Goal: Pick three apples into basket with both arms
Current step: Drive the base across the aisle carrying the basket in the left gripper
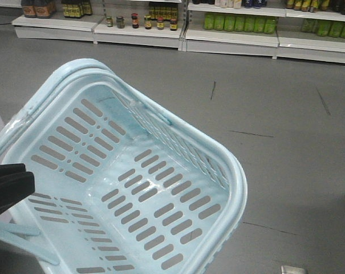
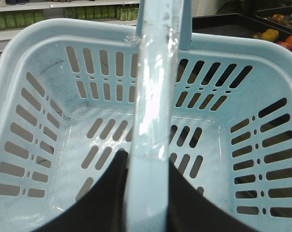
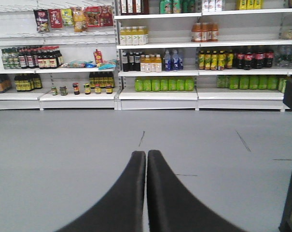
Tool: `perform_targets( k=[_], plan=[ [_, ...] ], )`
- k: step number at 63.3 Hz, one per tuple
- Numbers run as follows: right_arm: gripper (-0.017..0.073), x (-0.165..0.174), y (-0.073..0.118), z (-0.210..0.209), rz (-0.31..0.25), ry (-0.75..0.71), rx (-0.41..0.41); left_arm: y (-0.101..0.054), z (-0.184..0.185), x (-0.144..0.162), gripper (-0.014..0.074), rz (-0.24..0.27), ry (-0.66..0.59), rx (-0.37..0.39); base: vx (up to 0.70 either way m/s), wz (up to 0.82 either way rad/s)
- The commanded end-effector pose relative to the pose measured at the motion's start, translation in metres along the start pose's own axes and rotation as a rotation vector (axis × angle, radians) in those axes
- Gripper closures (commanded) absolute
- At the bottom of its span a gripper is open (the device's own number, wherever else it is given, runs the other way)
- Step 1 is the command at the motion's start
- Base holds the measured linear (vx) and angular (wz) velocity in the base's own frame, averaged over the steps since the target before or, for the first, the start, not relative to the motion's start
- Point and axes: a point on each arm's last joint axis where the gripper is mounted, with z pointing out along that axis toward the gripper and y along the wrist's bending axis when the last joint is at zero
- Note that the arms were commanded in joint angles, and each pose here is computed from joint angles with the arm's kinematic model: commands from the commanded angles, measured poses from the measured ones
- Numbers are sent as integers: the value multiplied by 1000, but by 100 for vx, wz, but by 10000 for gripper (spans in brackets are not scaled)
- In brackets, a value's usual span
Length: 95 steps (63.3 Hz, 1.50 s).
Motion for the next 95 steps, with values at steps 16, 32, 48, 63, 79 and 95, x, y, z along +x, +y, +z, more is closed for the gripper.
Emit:
perform_targets(
  k=[16,32,48,63,79,95],
  plan=[
    [564,-3,1,-1,-18,-70,-11,-1,-5,-15,600,-40,-108,-11,14,25],
    [564,-3,1,-1,-18,-70,-11,-1,-5,-15,600,-40,-108,-11,16,13],
    [564,-3,1,-1,-18,-70,-11,-1,-5,-15,600,-40,-108,-11,18,3],
    [564,-3,1,-1,-18,-70,-11,-1,-5,-15,600,-40,-108,-11,20,-6],
    [564,-3,1,-1,-18,-70,-11,-1,-5,-15,600,-40,-108,-11,21,-14],
    [564,-3,1,-1,-18,-70,-11,-1,-5,-15,600,-40,-108,-11,21,-19]
  ],
)
